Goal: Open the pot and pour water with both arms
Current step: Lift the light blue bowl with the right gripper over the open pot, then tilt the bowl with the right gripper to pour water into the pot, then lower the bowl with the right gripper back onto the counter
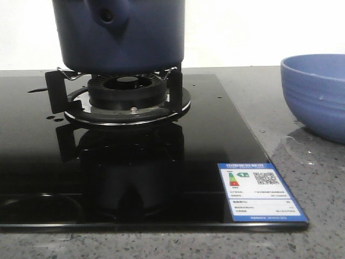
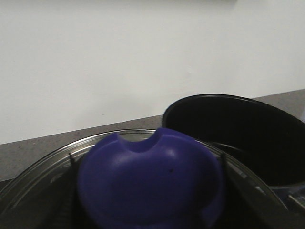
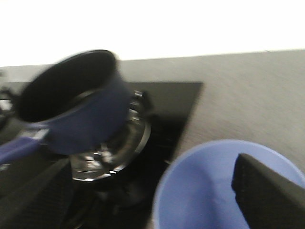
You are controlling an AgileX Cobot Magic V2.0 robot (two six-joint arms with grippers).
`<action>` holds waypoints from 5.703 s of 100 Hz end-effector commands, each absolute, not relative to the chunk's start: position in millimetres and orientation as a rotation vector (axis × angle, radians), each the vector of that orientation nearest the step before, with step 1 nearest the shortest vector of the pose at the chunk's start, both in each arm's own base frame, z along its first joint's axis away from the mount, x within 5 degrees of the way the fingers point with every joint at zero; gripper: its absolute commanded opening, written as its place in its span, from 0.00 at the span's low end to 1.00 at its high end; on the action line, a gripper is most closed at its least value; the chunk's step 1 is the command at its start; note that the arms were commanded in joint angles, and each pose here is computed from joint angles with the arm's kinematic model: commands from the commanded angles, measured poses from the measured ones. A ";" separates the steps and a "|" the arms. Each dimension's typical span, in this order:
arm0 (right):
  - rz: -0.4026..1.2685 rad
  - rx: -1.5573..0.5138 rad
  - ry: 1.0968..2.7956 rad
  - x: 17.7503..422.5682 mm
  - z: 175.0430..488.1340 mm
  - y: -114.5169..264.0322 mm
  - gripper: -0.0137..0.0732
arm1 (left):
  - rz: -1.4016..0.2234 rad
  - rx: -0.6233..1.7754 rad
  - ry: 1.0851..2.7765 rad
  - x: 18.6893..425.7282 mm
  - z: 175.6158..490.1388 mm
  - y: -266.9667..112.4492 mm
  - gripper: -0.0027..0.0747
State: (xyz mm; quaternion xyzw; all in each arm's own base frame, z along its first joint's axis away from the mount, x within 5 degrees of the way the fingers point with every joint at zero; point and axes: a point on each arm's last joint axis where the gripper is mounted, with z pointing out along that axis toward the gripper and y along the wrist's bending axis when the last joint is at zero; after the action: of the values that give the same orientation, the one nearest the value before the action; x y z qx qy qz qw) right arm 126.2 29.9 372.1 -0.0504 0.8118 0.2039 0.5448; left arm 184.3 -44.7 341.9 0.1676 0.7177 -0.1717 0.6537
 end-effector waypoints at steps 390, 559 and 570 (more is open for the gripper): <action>-0.840 -0.652 1.334 317.0 501.9 258.4 0.09 | -0.337 0.245 1.498 156.5 378.6 -49.0 0.37; 0.166 -0.040 2.185 292.9 530.4 74.9 0.08 | -0.505 0.542 1.359 199.1 431.3 -111.9 0.37; 0.092 0.035 2.263 268.6 513.7 43.7 0.08 | -0.533 0.569 1.362 209.5 430.1 -119.5 0.37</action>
State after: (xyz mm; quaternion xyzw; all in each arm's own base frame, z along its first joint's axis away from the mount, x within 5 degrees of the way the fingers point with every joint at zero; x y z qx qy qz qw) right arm 307.8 70.7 505.5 -0.0055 0.9023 0.0561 0.4275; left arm 212.6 -112.4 410.0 0.2532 0.6451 -0.1948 0.6941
